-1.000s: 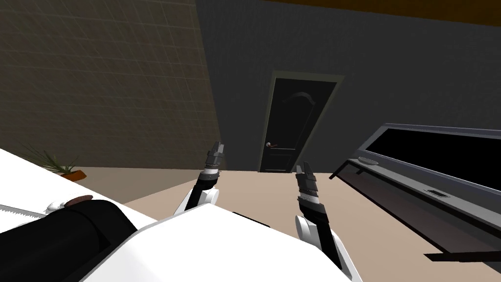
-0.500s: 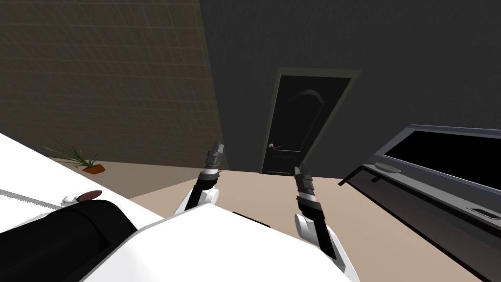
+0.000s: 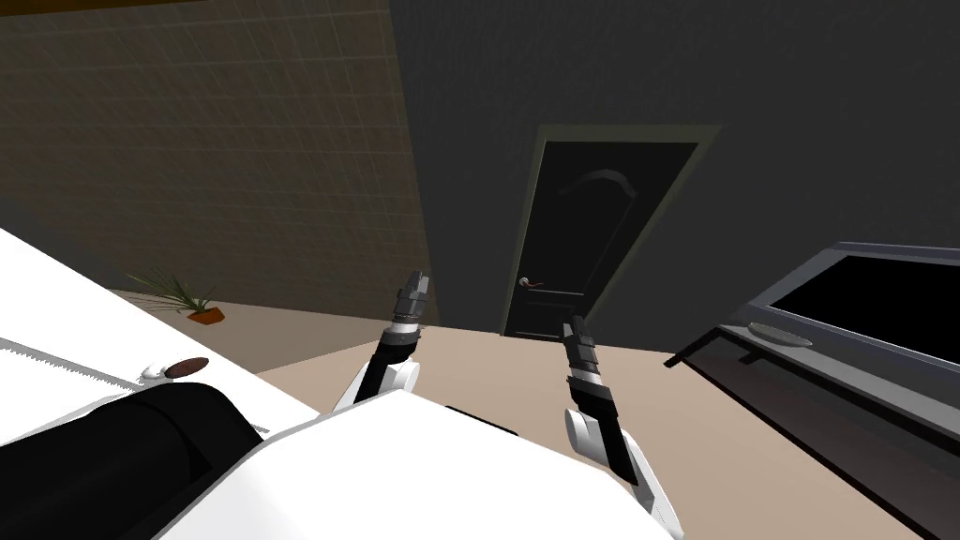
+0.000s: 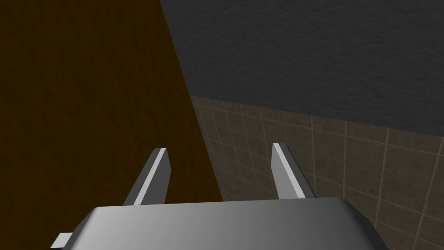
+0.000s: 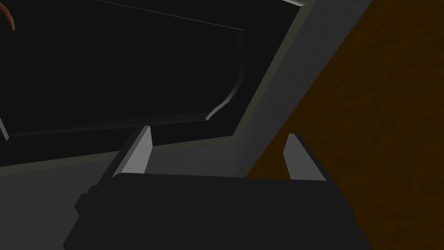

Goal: Pull the door open

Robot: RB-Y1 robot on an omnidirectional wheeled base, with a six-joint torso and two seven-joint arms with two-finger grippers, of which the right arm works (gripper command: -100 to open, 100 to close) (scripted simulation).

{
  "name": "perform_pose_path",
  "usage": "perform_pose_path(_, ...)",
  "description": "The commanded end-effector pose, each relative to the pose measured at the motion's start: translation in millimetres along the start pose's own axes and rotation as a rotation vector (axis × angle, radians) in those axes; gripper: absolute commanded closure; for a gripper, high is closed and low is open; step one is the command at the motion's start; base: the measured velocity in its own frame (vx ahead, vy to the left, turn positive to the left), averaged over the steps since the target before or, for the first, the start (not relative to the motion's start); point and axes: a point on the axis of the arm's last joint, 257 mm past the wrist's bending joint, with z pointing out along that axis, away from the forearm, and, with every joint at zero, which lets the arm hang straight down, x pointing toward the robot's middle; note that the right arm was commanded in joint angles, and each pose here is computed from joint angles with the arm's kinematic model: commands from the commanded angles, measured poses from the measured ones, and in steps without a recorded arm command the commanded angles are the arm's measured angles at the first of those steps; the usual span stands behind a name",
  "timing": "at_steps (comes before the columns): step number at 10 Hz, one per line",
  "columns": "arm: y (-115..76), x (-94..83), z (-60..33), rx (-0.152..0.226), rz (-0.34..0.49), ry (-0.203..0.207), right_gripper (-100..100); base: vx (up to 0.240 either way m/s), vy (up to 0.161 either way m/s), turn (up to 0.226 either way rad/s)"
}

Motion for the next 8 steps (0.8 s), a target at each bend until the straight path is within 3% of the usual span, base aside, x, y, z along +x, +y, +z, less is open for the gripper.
perform_pose_path(1,-14.0,-4.1,0.7,0.018,0.002,0.000,-100,0.079,-0.027,0.130)
perform_pose_path(8,-74.0,-20.8,-5.6,0.115,0.005,-0.009,-100,0.068,-0.029,0.111)
